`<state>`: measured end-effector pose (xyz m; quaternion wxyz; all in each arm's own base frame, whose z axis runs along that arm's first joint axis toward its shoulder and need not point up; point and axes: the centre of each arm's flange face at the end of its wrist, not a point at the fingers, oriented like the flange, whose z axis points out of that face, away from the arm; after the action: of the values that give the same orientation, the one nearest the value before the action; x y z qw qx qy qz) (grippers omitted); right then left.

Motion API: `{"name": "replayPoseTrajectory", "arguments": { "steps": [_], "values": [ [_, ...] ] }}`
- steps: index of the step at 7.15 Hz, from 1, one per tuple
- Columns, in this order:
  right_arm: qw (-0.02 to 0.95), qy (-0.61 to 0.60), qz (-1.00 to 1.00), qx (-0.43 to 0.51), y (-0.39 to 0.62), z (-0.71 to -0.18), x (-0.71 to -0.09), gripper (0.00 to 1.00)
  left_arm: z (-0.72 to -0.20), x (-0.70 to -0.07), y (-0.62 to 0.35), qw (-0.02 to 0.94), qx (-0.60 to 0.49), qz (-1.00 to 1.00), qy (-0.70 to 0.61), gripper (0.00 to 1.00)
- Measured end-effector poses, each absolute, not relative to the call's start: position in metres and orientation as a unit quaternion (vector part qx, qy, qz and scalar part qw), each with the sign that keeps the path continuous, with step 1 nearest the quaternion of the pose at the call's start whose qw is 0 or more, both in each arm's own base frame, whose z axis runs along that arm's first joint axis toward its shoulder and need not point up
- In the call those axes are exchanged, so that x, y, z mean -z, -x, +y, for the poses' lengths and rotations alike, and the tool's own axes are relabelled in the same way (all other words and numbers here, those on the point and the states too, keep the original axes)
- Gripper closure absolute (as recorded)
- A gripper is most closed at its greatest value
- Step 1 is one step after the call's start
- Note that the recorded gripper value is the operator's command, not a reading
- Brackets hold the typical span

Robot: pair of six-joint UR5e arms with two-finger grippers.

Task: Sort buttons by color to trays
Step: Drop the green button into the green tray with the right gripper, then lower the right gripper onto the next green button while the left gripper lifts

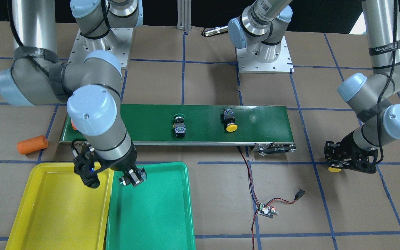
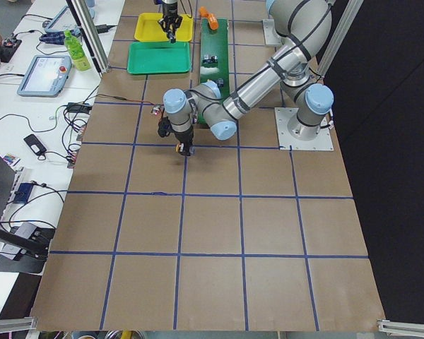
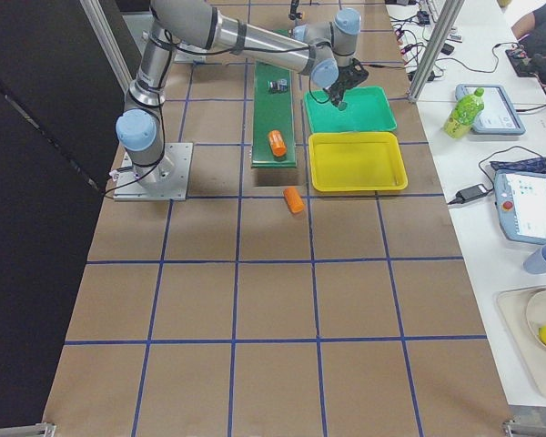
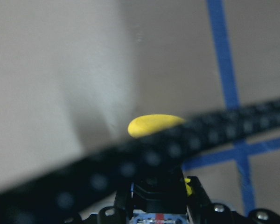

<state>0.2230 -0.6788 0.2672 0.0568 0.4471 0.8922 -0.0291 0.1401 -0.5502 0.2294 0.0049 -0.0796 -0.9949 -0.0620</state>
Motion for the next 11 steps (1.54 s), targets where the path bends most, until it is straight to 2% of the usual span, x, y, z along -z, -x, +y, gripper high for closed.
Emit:
{"name": "replayPoseTrajectory", "arguments": {
  "steps": [1,3,5,6,7,9,11],
  "values": [
    [0.063,-0.445,0.893,0.037,-0.22,-0.7,-0.237,0.01,-0.542,-0.258,-0.109,0.017,0.066,-0.997,0.04,1.0],
    [0.079,-0.445,0.89,0.064,-0.216,-0.716,-0.226,0.0,-0.52,-0.29,-0.007,0.013,0.069,-0.997,-0.023,1.0],
    [0.074,-0.441,0.892,0.064,-0.213,-0.711,-0.248,0.0,-0.486,-0.28,0.086,0.0,0.072,-0.995,-0.071,1.0],
    [0.061,-0.428,0.9,0.049,-0.211,-0.696,-0.278,0.0,-0.474,-0.271,0.111,-0.004,0.066,-0.995,-0.074,0.67],
    [0.046,-0.402,0.914,0.03,-0.209,-0.674,-0.315,0.0,-0.463,-0.26,0.122,-0.006,0.069,-0.995,-0.072,0.01],
    [0.021,-0.322,0.947,-0.005,-0.204,-0.617,-0.387,0.0,-0.456,-0.251,0.127,-0.004,0.057,-0.996,-0.065,0.0],
    [0.006,-0.235,0.972,-0.025,-0.201,-0.558,-0.44,0.0,-0.478,-0.294,0.121,-0.002,0.032,-0.998,-0.054,0.0]
  ]
}}
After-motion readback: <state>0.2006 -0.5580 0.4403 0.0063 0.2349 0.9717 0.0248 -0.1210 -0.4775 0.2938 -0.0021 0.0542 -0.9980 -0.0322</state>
